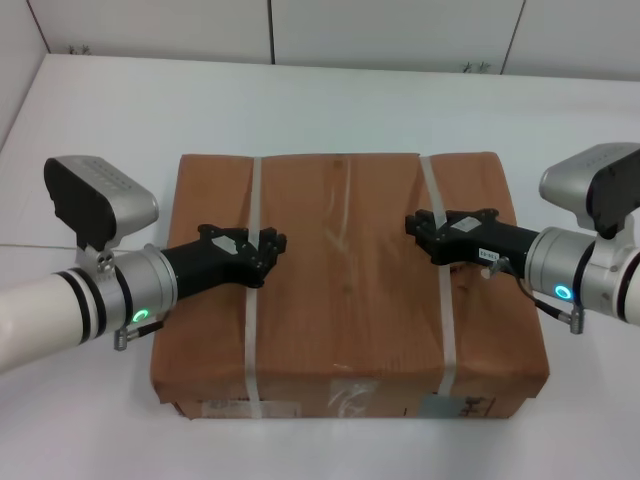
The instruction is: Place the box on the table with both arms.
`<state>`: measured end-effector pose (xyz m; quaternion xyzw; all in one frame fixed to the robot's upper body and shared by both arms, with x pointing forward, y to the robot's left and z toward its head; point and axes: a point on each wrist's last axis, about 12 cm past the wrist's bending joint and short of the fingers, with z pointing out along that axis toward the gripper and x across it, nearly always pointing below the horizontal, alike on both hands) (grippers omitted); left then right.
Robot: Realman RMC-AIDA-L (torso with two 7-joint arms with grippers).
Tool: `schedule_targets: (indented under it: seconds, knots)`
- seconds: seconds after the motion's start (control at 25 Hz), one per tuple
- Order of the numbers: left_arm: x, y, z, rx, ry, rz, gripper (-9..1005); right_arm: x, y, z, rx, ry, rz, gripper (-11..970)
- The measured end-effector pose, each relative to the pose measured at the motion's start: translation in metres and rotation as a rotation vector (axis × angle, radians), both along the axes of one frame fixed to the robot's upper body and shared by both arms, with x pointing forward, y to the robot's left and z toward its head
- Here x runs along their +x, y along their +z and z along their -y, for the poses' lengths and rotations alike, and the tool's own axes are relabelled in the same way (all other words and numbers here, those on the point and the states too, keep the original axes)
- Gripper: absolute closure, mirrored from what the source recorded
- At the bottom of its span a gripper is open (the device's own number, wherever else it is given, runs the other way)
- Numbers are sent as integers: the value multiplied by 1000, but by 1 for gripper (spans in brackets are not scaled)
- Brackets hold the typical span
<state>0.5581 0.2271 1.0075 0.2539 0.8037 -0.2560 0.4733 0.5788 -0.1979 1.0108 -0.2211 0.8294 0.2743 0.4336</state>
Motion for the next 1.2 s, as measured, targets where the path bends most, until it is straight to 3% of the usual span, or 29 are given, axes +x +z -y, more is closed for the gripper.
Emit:
schedule_targets:
  seconds: [0.08,0.4,0.6,0.72,0.92,1.2]
  knots:
    - [0,-1,-1,4,6,-6,918,0,-2,2,-1,-20,-18,840]
    - [-2,-4,-2,36,-1,12,652,-6,-7,16,42,-114,-33,693]
    - [-8,-7,-9,44,16,33,480,-10,-10,23,63,-154,-34,449]
    - [-8,-6,-12,27,38,38,379,-12,-11,24,81,-169,-35,246]
    - [-11,-1,-16,-26,46,57,250,-16,-9,32,133,-191,-10,78]
    - [-22,12,-22,-154,7,137,194,-30,4,61,221,-182,114,81]
